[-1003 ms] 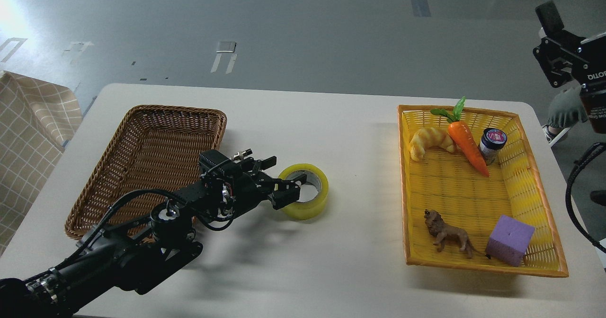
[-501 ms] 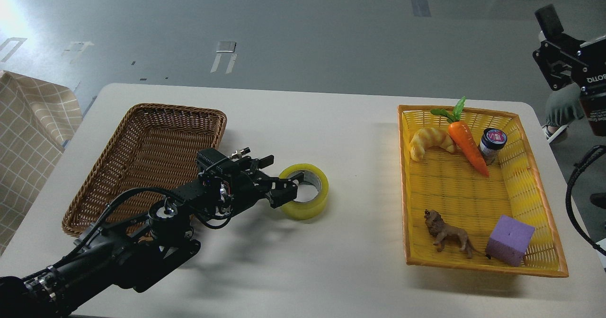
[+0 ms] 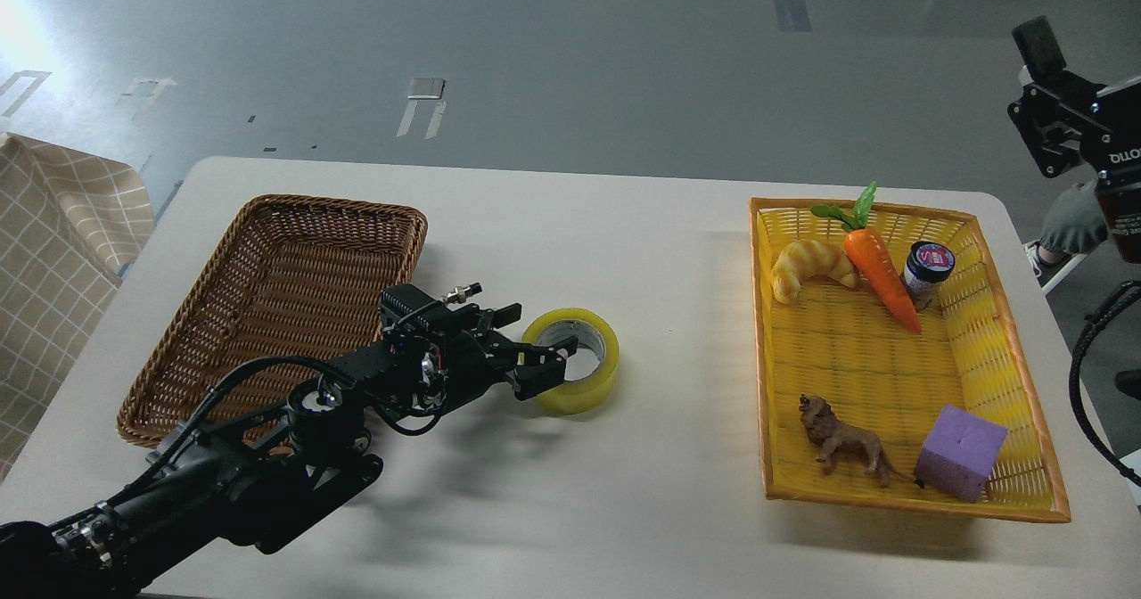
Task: Place and transfer tape with both arms
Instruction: 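Grip the tape roll's rim with the left gripper, then lift the tape roll and carry it over the wicker basket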
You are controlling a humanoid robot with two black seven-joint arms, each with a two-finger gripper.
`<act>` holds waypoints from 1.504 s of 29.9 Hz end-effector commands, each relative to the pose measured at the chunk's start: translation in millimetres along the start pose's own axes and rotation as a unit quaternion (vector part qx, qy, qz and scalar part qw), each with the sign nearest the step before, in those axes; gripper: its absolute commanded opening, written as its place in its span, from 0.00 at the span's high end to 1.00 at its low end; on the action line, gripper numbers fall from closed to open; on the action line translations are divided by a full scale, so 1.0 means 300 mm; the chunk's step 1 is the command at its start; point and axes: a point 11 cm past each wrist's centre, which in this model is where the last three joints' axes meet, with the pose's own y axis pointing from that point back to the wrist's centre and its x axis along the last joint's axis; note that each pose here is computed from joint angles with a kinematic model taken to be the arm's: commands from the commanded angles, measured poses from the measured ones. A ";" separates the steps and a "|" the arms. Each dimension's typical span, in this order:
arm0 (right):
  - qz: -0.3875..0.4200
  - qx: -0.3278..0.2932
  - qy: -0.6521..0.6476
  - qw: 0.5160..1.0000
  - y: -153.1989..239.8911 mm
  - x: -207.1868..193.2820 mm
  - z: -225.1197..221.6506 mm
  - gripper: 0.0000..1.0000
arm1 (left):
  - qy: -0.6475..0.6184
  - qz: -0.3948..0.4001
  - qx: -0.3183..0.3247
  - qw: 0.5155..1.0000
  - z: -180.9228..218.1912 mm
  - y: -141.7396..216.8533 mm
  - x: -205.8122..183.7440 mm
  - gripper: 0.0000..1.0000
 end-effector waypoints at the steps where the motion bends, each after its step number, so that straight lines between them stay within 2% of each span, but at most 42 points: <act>1: 0.001 -0.002 0.000 1.000 0.004 0.000 0.003 0.00 | -0.003 -0.005 -0.002 1.000 0.003 -0.007 0.013 0.03; 4: 0.001 -0.002 -0.001 1.000 0.006 0.000 0.004 0.00 | -0.006 -0.014 -0.003 1.000 0.004 -0.010 0.013 0.04; 7: 0.003 -0.008 -0.002 1.000 0.016 -0.001 0.012 0.00 | -0.008 -0.018 -0.005 1.000 0.008 -0.011 0.006 0.11; 11: 0.003 -0.011 -0.002 1.000 0.023 0.000 0.016 0.00 | -0.009 -0.024 -0.004 1.000 0.008 -0.011 -0.007 0.12; 17: 0.006 -0.019 -0.003 1.000 0.040 0.001 0.025 0.00 | -0.018 -0.038 -0.008 0.999 0.014 -0.018 -0.010 0.28; 18: 0.007 -0.020 -0.003 1.000 0.042 0.001 0.026 0.00 | -0.018 -0.040 -0.007 0.999 0.014 -0.018 -0.012 0.35; 20: 0.007 -0.021 -0.003 1.000 0.046 0.002 0.028 0.00 | -0.018 -0.042 -0.008 0.999 0.015 -0.018 -0.013 0.43; 24: 0.008 -0.022 -0.004 1.000 0.051 0.001 0.029 0.00 | -0.019 -0.048 -0.006 0.999 0.015 -0.018 -0.020 0.55; 26: 0.009 -0.022 -0.003 1.000 0.051 0.002 0.028 0.00 | -0.019 -0.052 0.015 0.998 -0.001 -0.018 -0.021 0.67; 32: 0.012 -0.025 -0.003 1.000 0.059 0.005 0.032 0.00 | -0.023 -0.074 0.055 0.995 -0.028 -0.021 -0.016 0.88; 35: 0.012 -0.025 -0.005 1.000 0.061 0.003 0.034 0.00 | -0.025 -0.072 0.055 0.996 -0.028 -0.023 -0.005 0.91; 45: 0.014 -0.028 -0.007 0.999 0.068 0.002 0.041 0.00 | -0.028 -0.040 0.042 0.998 0.000 -0.051 0.119 0.91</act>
